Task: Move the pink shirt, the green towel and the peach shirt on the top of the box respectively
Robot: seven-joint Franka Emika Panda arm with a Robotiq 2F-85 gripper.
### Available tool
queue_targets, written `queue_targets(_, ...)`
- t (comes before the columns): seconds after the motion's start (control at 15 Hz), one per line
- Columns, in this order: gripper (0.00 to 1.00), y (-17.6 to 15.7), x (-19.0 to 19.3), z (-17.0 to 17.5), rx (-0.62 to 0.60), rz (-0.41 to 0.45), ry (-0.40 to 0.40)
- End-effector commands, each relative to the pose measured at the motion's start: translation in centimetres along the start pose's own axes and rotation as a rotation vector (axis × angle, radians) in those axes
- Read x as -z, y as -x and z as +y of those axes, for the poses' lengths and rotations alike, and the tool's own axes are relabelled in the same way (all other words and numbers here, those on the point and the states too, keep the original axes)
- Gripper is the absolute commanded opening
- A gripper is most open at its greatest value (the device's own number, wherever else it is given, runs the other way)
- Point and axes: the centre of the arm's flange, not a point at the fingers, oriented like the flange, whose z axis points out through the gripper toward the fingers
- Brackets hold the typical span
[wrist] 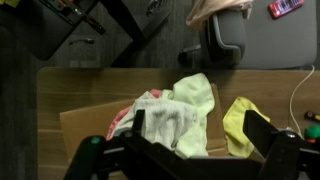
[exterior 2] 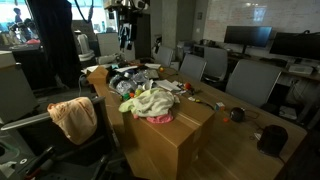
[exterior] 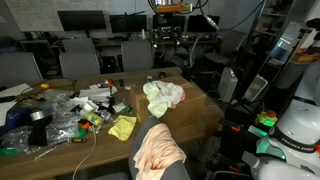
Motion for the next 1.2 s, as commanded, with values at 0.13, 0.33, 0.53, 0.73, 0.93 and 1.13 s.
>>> queue_targets(0.13,1.0,7.6,-5.4,-2.7,0.271,-0.105,0.131)
queue_targets(0.33,1.0,10.9,-9.3,-4.5,0.394,-0.178,0.209)
queue_targets(0.53,1.0,14.3,-13.1,-6.7,0.509,-0.225,0.273)
queue_targets(0.73,1.0,17.6,-17.3,-9.8,0.617,-0.261,0.348)
queue_targets(0.93,1.0,20.3,-20.3,-12.6,0.692,-0.242,0.391)
queue_targets(1.13,1.0,22.1,-23.1,-15.5,0.747,-0.178,0.403)
